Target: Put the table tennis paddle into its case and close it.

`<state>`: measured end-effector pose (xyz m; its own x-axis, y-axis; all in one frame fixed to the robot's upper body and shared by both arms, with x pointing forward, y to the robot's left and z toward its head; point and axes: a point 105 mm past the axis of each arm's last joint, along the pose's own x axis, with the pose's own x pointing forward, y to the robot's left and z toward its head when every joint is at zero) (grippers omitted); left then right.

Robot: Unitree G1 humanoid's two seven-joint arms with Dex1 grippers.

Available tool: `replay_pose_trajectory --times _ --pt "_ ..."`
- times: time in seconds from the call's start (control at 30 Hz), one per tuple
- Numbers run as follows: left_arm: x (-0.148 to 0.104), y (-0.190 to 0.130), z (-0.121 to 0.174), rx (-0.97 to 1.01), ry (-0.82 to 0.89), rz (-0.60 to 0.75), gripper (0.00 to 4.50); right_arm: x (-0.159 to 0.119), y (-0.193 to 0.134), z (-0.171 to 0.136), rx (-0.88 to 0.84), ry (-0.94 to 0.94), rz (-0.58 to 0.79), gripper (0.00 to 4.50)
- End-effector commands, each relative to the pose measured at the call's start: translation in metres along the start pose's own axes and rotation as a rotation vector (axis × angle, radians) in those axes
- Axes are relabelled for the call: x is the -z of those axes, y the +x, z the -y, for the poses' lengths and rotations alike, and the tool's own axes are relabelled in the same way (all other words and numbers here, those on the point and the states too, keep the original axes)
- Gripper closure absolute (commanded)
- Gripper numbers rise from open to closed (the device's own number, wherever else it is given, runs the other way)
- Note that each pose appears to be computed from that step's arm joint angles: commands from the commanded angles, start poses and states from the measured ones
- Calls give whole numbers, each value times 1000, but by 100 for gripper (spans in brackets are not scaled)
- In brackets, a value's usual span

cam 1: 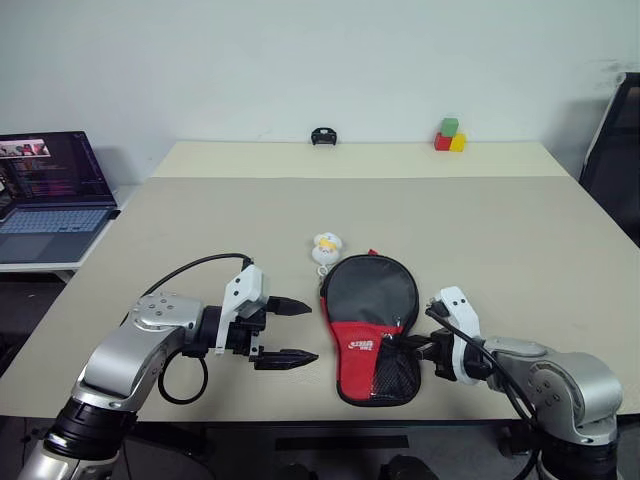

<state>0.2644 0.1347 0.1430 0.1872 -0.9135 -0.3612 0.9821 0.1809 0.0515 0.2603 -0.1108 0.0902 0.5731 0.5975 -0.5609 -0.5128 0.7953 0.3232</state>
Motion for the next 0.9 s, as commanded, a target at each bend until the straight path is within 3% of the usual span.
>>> replay_pose_trajectory --times 0.03,0.73,0.9 --pt "-6 -1 5 23 32 4 0 2 -4 -7 -27 -11 5 448" --pt "-4 1 4 26 38 -4 0 18 -7 -3 6 21 -29 448" --pt "-3 2 5 27 39 -4 0 24 -9 -2 19 38 -30 305"
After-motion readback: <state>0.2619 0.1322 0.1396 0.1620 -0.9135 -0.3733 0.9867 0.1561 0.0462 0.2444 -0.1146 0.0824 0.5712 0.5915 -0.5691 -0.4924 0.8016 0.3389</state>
